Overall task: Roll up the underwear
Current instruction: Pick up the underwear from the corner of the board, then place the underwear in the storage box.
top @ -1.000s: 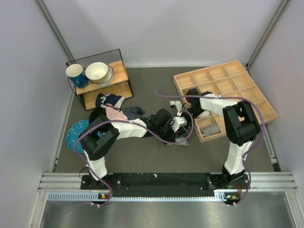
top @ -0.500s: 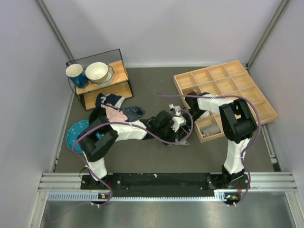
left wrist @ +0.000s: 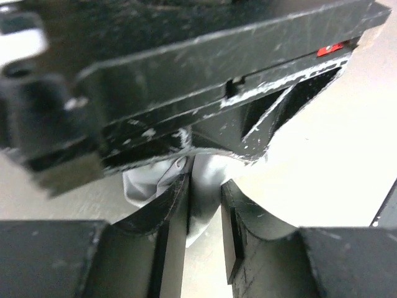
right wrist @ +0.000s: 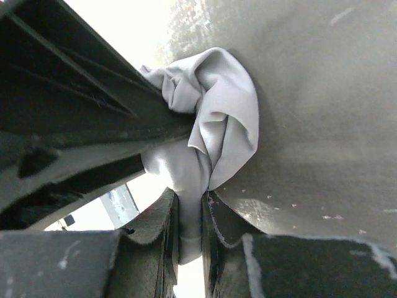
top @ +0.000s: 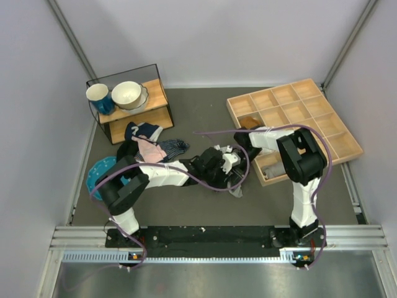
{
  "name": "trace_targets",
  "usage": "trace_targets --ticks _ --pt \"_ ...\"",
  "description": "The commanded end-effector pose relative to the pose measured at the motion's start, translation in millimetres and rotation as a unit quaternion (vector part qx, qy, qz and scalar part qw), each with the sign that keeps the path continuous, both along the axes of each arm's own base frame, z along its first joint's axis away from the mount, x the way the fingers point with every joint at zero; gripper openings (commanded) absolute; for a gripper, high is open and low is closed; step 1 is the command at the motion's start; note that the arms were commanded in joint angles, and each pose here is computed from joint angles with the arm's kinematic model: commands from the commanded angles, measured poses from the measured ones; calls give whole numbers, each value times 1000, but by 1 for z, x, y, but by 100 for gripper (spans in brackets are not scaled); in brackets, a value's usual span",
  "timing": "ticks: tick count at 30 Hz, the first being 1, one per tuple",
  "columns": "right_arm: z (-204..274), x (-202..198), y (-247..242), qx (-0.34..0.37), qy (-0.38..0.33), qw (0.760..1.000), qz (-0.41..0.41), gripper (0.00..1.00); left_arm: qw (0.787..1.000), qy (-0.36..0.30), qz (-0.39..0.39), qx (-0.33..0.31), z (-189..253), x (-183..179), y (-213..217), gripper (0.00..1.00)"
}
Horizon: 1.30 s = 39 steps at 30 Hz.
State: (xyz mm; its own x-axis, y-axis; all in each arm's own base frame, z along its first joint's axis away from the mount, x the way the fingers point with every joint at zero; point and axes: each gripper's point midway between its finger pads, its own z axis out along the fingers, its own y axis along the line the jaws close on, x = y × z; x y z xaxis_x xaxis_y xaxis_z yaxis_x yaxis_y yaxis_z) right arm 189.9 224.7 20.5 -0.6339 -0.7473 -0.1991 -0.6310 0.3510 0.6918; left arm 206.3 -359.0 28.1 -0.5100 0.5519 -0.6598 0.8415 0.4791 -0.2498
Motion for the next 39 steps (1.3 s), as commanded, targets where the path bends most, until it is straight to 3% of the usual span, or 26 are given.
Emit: trace_targets --ticks 1,9,13,19,25,33,39 --pt "7 -3 5 18 -16 999 23 5 995 -41 52 80 -13 12 51 34" --pt "45 3 13 91 -58 994 26 3 994 -81 29 62 41 0 69 45" --pt "64 1 17 122 -74 989 35 3 994 -99 30 39 74 -3 74 47" --pt "103 23 9 140 -127 982 14 2 988 -145 45 -29 145 1 85 50" --pt "135 79 -48 82 -205 973 -65 2 980 -176 84 -28 181 16 129 53" --pt "139 142 -163 -49 -281 944 -166 2 979 -197 57 -1 154 4 151 55" --pt "131 149 -214 -134 -339 930 -52 4 979 -193 54 27 139 5 157 55"
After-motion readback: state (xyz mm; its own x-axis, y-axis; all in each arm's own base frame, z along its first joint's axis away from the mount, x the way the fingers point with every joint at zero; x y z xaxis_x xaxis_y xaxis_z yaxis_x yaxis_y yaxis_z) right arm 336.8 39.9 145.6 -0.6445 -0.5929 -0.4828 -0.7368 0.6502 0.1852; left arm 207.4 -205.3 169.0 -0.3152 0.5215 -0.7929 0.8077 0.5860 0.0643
